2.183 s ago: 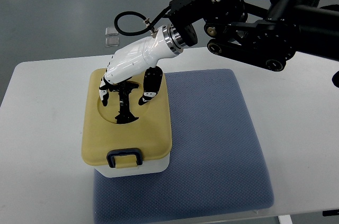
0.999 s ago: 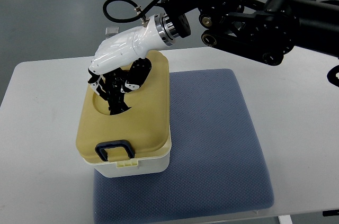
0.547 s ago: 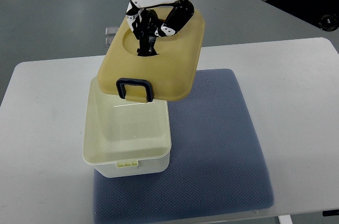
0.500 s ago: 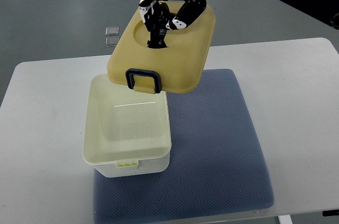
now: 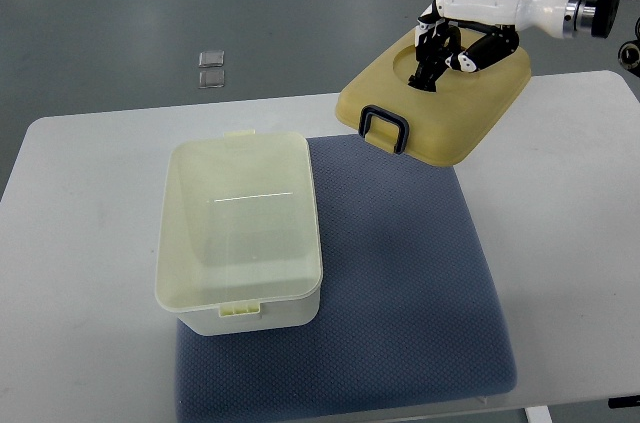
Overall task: Open white storage box with right hand
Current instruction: 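Lower the held lid onto the mat beside the box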
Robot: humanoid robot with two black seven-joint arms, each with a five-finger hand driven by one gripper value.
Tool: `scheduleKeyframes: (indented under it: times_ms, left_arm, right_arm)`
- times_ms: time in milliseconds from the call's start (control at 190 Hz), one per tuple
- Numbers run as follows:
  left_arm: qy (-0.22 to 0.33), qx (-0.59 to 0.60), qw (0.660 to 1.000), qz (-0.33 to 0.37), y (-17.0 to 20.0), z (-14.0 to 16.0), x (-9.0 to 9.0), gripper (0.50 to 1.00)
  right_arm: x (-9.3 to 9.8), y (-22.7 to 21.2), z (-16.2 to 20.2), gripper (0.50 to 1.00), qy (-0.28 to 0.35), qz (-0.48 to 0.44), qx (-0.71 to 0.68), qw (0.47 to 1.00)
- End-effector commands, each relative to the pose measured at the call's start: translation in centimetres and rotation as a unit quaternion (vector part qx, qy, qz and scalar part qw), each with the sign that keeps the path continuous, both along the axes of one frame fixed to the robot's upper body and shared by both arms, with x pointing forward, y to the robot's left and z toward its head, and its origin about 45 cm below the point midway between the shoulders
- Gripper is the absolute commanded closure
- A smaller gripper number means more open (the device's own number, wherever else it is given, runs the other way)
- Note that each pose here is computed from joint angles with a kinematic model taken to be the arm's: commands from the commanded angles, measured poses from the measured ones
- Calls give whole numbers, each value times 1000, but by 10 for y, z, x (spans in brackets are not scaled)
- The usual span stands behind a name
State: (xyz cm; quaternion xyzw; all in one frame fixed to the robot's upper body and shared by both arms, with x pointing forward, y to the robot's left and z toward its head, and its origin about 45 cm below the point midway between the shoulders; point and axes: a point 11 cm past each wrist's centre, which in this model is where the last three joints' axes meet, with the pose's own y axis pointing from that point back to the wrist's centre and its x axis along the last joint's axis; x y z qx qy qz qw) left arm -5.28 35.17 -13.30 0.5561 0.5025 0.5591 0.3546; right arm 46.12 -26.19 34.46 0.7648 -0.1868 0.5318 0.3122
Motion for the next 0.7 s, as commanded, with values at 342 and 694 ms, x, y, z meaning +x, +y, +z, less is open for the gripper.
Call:
scheduleKeyframes:
  times_ms: [342,694]
  left_arm:
    - [0,0,1000,0,0,0,0,500]
    - [0,0,1000,0,0,0,0,500]
  right_arm:
    - [-26,16,-91,1000,52,3,34,998]
    - [-41,27,-125,973,81,8,44,996]
